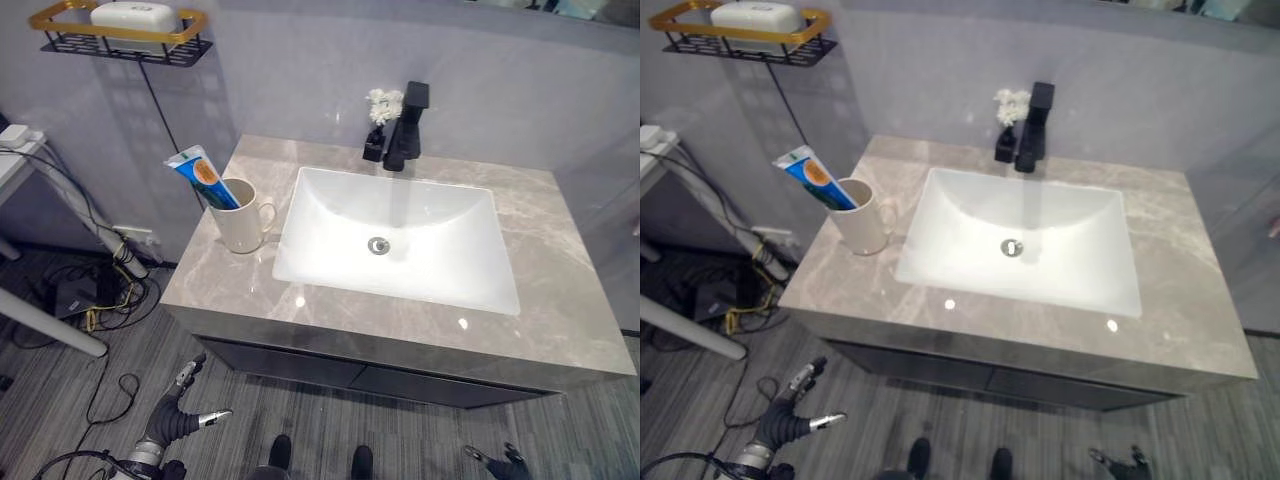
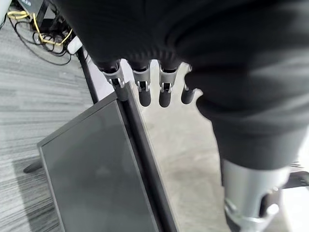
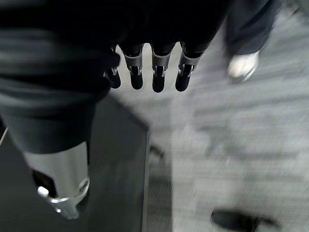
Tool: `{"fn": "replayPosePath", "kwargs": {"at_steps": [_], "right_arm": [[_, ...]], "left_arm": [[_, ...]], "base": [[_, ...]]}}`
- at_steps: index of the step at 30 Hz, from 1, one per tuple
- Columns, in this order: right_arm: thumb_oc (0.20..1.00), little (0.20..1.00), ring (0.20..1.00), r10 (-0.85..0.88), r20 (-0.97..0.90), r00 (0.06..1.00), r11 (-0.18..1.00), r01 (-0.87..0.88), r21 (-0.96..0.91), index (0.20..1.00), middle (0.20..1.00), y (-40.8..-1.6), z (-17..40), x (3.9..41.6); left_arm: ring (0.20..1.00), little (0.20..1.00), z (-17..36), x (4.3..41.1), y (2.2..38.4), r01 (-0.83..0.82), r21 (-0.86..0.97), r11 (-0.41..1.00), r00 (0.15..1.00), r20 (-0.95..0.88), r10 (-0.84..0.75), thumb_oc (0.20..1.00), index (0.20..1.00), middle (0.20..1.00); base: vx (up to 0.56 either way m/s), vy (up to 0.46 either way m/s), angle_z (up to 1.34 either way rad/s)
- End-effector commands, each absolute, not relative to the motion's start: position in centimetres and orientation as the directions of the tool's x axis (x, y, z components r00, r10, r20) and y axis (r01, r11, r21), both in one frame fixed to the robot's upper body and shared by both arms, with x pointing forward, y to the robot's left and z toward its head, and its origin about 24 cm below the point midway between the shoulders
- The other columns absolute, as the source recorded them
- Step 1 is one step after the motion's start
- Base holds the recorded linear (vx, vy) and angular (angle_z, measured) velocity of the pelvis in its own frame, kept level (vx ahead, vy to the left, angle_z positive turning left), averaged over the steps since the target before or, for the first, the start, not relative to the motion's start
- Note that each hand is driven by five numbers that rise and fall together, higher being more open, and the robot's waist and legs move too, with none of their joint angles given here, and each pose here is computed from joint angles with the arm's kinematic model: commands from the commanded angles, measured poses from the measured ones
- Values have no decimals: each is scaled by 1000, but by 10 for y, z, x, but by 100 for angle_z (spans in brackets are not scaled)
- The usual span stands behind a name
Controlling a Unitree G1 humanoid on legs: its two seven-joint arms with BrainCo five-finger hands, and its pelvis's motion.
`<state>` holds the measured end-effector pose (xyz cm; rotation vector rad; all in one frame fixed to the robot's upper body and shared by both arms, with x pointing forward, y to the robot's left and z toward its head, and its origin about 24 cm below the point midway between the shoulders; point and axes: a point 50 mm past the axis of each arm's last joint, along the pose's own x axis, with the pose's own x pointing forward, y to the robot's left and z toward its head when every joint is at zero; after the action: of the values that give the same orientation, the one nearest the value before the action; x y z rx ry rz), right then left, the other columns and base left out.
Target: Put brush and paste in cup on sink, flatten towel.
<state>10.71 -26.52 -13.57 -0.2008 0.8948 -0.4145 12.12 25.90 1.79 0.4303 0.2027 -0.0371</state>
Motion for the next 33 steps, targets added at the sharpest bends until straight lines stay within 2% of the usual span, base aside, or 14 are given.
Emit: {"fn": "replayPosePath", "kwargs": {"at_steps": [1,3,5,7,9,11,12,13,24,33], "right_arm": [[1000,1000,1000,-394,-645,655,912,194,-361,1000,1000,-261,-123,141],[1000,1000,1000,-374,-642,669,918,169,-359,1000,1000,-255,-123,145],[1000,1000,1000,-375,-611,697,921,207,-329,1000,1000,-250,-118,155],[1000,1000,1000,-360,-604,711,927,199,-318,1000,1000,-247,-117,158],[1000,1000,1000,-344,-602,721,930,170,-327,1000,1000,-245,-116,161],[1000,1000,1000,-324,-607,726,929,124,-348,1000,1000,-243,-117,162],[1000,1000,1000,-313,-608,729,928,100,-358,1000,1000,-242,-117,163],[1000,1000,1000,-309,-610,729,928,89,-363,1000,1000,-241,-117,163],[1000,1000,1000,-288,-645,708,921,22,-388,1000,1000,-239,-123,157],[1000,1000,1000,-277,-619,735,914,2,-407,1000,1000,-241,-117,167]], "left_arm": [[1000,1000,60,130,269,15,429,903,1000,-16,-9,1000,1000,1000],[1000,1000,70,133,270,-13,439,898,1000,30,0,1000,1000,1000],[871,871,82,135,269,-63,361,930,994,102,28,871,871,871],[853,853,89,139,266,-65,301,951,990,141,23,853,853,853],[746,746,97,145,264,-65,270,961,983,185,15,746,746,746],[718,718,106,149,263,-60,250,967,974,226,2,718,718,718],[520,520,112,152,262,-53,242,969,969,248,-9,520,520,520],[200,200,114,154,263,-56,224,973,965,262,-5,200,200,200],[200,200,131,168,254,8,49,999,936,350,-25,200,200,200],[200,200,125,176,253,64,-79,995,953,302,-37,200,200,200]], "base": [[-8,-14,3],[4,-16,19],[6,-9,27],[0,0,0],[0,0,0],[0,0,0],[0,0,0],[0,0,0],[5,3,-2],[7,6,-11]]}}
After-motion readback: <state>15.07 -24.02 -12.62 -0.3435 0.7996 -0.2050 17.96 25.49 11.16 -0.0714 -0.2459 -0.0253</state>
